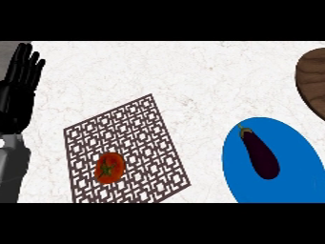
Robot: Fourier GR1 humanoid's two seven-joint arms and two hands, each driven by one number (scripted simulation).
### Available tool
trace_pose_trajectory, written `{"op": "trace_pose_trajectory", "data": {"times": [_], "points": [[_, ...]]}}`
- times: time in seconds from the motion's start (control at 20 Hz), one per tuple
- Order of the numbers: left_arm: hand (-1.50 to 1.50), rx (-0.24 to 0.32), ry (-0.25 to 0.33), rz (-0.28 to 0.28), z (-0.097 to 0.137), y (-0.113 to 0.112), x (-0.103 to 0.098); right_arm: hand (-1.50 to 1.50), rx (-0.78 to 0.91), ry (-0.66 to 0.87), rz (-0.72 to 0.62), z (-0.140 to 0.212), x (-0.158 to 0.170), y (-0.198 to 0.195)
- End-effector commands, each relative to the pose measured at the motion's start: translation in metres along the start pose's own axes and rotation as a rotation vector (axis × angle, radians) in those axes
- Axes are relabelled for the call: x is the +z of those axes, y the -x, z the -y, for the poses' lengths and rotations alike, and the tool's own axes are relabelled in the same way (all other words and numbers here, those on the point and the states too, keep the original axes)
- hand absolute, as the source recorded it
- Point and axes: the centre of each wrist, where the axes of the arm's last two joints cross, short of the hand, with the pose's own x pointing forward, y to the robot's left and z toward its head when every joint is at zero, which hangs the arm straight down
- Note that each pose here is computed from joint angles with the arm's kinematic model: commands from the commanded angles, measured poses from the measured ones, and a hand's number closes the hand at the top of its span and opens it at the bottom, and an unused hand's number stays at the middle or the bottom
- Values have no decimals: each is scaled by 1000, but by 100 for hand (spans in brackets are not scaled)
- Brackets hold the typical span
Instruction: Pick the cupcake from the plate and place it in the bowl
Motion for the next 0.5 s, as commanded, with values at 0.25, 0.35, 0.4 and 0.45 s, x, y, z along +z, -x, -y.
{"op": "trace_pose_trajectory", "data": {"times": [0.25,0.35,0.4,0.45], "points": [[0,-9,13,-4,1,-2,-4,150,-243,-132,220,14,-14,-8],[0,-5,20,12,4,-5,-7,150,-259,-165,229,6,-24,-10],[0,-9,26,-8,3,-2,-3,150,-251,-195,236,11,-25,-13],[0,-10,19,-6,5,-1,-3,150,-268,-197,242,0,-29,-12]]}}
